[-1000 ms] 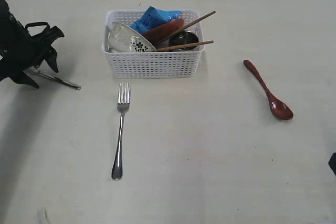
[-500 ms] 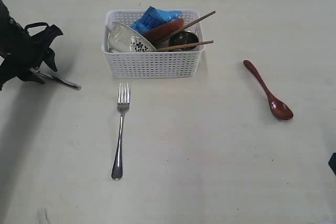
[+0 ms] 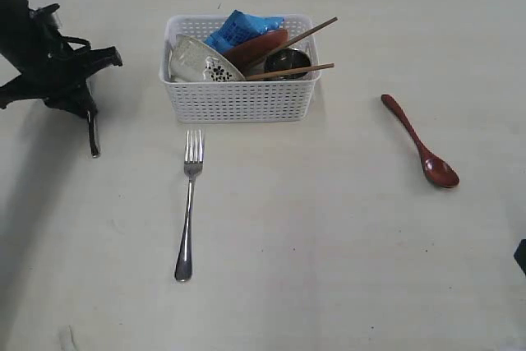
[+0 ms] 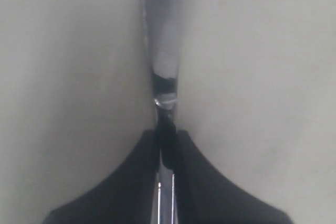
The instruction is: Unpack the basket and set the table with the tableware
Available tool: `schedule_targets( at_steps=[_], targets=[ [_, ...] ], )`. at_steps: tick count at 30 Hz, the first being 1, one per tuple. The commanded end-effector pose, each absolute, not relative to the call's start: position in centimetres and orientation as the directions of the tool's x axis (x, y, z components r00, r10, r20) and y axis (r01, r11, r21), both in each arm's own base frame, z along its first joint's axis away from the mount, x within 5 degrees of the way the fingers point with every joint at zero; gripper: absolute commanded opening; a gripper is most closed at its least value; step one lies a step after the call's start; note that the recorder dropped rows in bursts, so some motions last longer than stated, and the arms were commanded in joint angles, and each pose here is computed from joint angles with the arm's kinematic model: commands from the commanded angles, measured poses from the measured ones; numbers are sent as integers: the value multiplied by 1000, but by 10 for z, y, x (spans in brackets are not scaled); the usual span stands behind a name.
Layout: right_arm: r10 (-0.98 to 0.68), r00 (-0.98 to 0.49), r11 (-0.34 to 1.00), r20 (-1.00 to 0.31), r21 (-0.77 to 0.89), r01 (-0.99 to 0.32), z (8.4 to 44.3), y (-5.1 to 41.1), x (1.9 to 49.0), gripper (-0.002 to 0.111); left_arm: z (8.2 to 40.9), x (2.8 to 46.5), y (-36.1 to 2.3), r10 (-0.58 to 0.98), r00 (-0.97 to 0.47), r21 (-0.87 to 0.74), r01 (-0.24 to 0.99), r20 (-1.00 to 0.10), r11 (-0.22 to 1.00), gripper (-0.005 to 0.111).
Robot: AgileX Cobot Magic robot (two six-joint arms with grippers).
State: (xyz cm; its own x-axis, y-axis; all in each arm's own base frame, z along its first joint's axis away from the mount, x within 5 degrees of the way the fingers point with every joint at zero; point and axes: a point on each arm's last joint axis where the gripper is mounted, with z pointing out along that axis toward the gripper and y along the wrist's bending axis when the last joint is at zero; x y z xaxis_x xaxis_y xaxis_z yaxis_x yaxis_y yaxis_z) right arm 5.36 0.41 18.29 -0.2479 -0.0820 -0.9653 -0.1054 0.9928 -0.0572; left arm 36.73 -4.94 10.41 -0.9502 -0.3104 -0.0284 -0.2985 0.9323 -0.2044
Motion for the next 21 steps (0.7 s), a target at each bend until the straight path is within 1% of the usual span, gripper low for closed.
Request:
schedule_targets(
  at_steps=[1,2,3,4,5,7,9,12,15,17,19,21],
  targets=[
    [-74,-245,994,-967,-51,-97,182,4,53,0,72,335,-66,-35,-984,-25,-40,176,999,0],
    [-74,-245,994,-967,-51,-97,182,4,53,0,72,330,-74,17,-980,-1,17,198,1000,0],
    [-74,-245,994,-967,-51,-97,182,4,53,0,72,327,-84,47,-976,4,49,213,999,0],
    [-74,-245,994,-967,-51,-97,182,4,53,0,71,323,-94,52,-975,10,55,218,998,0],
    [-74,-245,994,-967,-51,-97,182,4,53,0,69,314,-106,38,-972,26,45,233,999,0],
    [-74,-245,994,-967,-51,-97,182,4,53,0,63,301,-117,4,-969,51,17,246,999,0],
    [-74,-245,994,-967,-51,-97,182,4,53,0,59,289,-126,7,-968,64,23,252,998,0],
    [-74,-245,994,-967,-51,-97,182,4,53,0,56,270,-139,12,-975,67,28,224,997,0],
    [-74,-245,994,-967,-51,-97,182,4,53,0,62,254,-148,-17,-986,48,-10,167,999,0],
    [-74,-245,994,-967,-51,-97,182,4,53,0,67,242,-153,-22,-989,28,-18,149,999,0],
    [-74,-245,994,-967,-51,-97,182,4,53,0,72,229,-155,-33,-990,11,-32,137,999,0],
    [-74,-245,994,-967,-51,-97,182,4,53,0,74,216,-152,-82,-986,4,-82,147,997,0]
  ],
)
